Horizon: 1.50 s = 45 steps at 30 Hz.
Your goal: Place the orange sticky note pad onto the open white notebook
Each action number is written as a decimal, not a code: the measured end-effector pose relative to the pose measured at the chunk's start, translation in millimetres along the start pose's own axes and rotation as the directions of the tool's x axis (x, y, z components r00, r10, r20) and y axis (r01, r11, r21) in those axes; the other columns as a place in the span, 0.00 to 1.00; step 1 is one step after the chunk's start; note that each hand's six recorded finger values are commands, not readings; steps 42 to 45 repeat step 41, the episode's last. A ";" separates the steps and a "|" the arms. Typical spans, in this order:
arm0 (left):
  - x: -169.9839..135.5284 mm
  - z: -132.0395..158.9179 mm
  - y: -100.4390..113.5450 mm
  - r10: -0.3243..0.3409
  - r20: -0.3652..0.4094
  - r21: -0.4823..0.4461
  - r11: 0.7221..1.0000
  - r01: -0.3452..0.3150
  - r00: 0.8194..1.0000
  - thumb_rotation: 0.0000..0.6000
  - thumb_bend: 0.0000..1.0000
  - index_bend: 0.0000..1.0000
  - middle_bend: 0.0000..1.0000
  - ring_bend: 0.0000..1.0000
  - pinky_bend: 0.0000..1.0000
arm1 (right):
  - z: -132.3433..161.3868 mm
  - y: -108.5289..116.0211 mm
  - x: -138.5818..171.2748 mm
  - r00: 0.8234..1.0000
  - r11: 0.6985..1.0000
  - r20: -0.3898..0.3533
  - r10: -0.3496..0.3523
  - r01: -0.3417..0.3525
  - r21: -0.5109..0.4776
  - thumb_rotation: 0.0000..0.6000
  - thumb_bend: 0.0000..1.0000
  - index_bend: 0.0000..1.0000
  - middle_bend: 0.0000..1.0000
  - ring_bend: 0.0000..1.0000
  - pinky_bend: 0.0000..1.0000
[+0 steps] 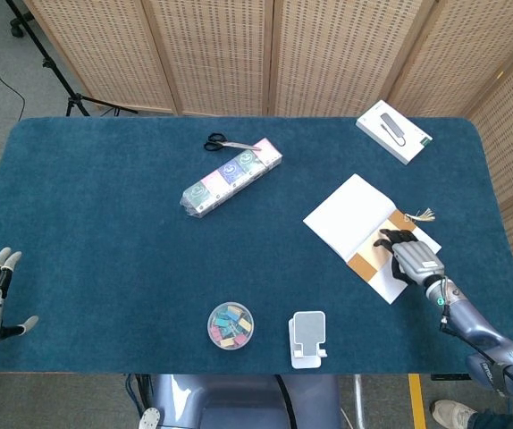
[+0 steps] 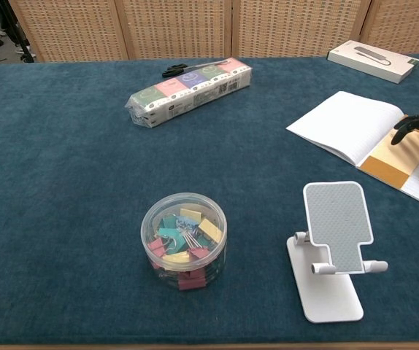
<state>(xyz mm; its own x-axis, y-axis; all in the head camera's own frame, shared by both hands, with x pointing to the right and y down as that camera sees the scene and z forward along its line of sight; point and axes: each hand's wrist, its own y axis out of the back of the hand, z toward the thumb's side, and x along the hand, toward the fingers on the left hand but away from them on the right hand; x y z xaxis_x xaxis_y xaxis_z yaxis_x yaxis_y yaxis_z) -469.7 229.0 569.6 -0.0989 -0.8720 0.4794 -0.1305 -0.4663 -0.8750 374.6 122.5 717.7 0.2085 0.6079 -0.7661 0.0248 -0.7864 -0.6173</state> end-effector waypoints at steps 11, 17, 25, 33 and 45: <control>-0.2 0.7 0.8 0.002 0.002 -0.003 1.000 -0.002 1.000 1.00 0.00 0.00 0.00 0.00 0.00 | 7.2 30.1 5.5 0.995 0.995 -0.036 -0.096 0.095 -0.038 1.00 0.86 0.19 0.01 0.00 0.02; -1.0 0.3 2.7 0.008 0.006 -0.004 1.000 -0.008 1.000 1.00 0.00 0.00 0.00 0.00 0.00 | 17.6 64.0 19.0 0.970 0.974 -0.090 -0.224 0.219 -0.053 1.00 0.07 0.05 0.00 0.00 0.00; -4.1 0.9 8.1 0.037 0.024 0.007 0.999 -0.037 0.999 1.00 0.00 0.00 0.00 0.00 0.00 | 16.5 93.5 66.7 0.881 0.886 -0.112 -0.460 0.463 0.000 1.00 0.00 0.02 0.00 0.00 0.00; -10.4 -1.5 16.2 0.074 0.036 -0.010 0.997 -0.073 0.997 1.00 0.00 0.00 0.00 0.00 0.00 | 0.8 56.5 125.3 0.841 0.841 -0.032 -0.540 0.541 0.010 1.00 0.00 0.02 0.00 0.00 0.00; -16.2 -4.5 21.8 0.100 0.048 -0.019 0.995 -0.099 0.994 1.00 0.00 0.00 0.00 0.00 0.00 | -5.2 23.2 153.5 0.824 0.824 0.014 -0.567 0.567 -0.003 1.00 0.00 0.02 0.00 0.00 0.00</control>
